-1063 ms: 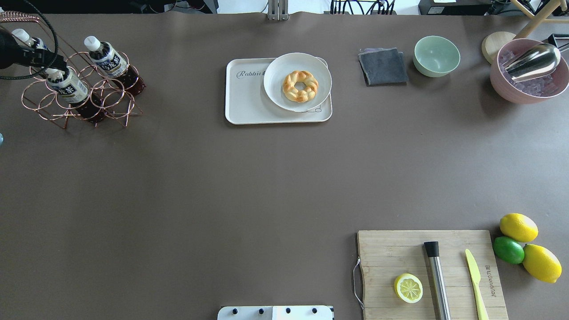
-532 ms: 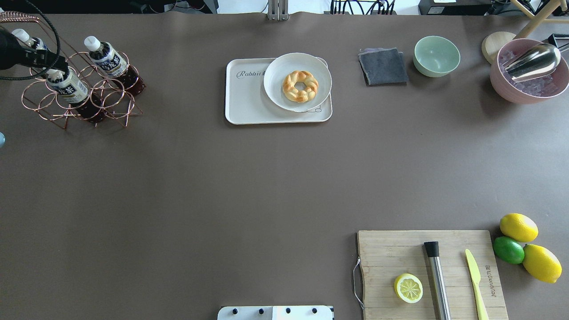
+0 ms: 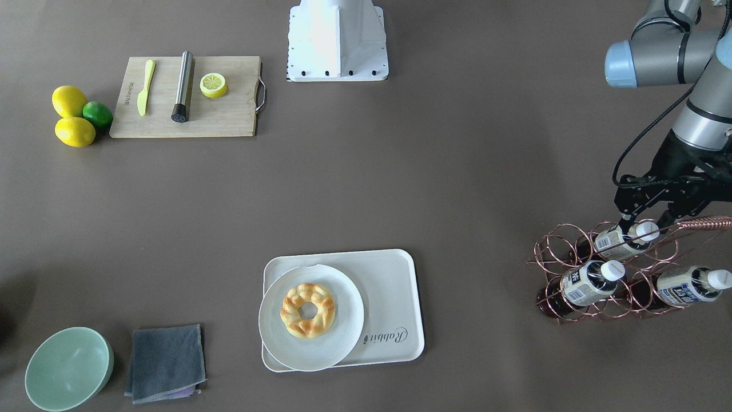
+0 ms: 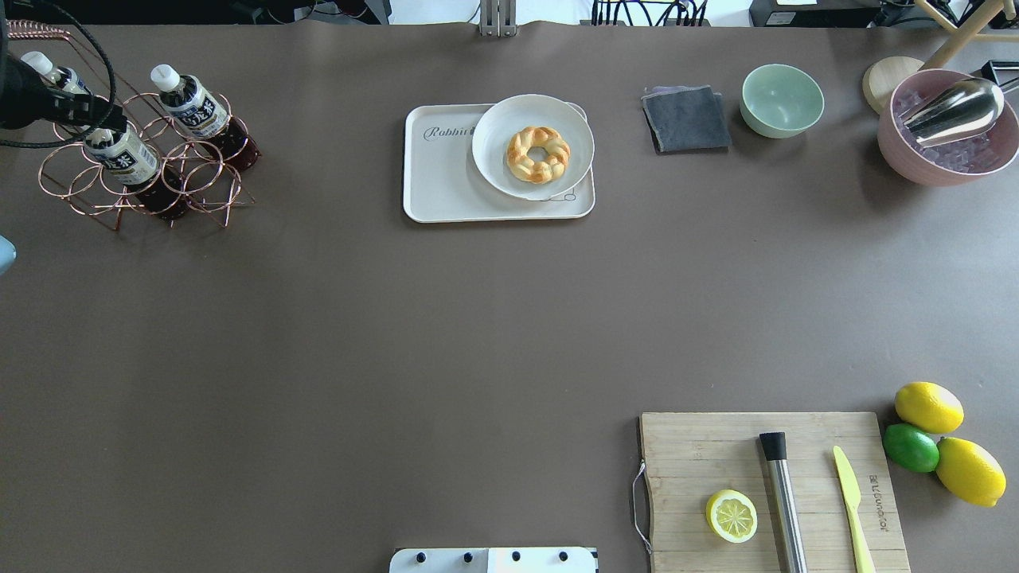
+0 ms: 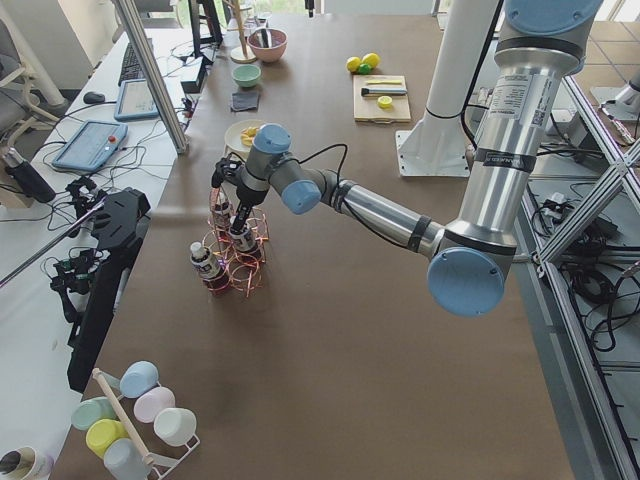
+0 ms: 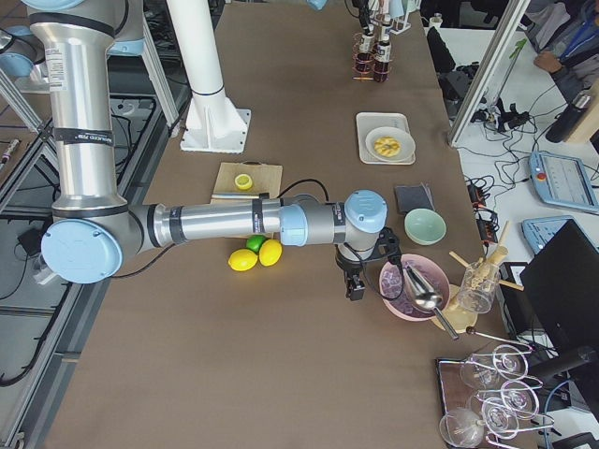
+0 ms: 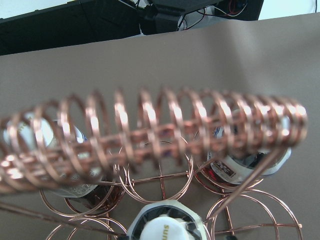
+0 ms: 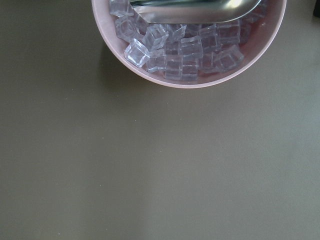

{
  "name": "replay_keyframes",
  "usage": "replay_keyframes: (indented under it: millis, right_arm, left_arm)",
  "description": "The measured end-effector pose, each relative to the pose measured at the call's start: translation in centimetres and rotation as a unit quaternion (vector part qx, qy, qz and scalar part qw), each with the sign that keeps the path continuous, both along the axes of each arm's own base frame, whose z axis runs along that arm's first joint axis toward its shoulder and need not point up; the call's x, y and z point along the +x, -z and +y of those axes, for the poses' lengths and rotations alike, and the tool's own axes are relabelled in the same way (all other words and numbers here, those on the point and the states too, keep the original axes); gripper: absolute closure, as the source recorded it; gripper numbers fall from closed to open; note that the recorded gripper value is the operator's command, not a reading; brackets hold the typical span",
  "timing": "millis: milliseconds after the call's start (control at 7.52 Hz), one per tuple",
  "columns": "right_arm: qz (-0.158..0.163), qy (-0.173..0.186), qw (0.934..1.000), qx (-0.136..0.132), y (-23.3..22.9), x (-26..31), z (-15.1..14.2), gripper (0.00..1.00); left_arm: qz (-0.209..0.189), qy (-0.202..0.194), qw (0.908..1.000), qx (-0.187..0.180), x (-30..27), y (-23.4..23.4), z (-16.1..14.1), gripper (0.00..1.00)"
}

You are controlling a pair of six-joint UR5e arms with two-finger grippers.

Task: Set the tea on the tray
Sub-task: 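Reach the left gripper into the copper rack and grasp a tea bottle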

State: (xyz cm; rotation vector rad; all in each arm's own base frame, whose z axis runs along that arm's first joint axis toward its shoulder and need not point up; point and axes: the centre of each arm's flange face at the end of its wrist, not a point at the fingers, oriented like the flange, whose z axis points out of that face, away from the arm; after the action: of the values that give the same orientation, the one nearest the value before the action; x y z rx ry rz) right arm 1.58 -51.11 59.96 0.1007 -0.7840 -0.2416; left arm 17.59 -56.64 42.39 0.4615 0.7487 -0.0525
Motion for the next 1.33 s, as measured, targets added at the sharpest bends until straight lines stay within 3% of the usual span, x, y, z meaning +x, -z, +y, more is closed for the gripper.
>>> replay_keyframes:
  millis: [133,532,665,1329]
  right_arm:
    - [0.0,0.0,1.0,0.001,0.1,0.0,0.0,0.0]
    - [-0.001,0.0,1.0,0.001,0.1,0.0,0.2,0.0]
    - [-0.001,0.0,1.0,0.001,0.1,0.0,0.2,0.0]
    - [-0.001,0.0,1.0,0.002,0.2,0.0,0.2,0.0]
  left_arm:
    - [-0.001,0.0,1.0,-0.002,0.0,-0.3,0.0,0.79]
    - [-0.002,0.0,1.0,-0.004,0.0,-0.4,0.1,0.85]
    - [-0.002,0.0,1.0,-0.003,0.0,-0.4,0.1,0.97]
    - [0.008,0.008,0.9999,0.013,-1.4,1.6,0.5,1.0]
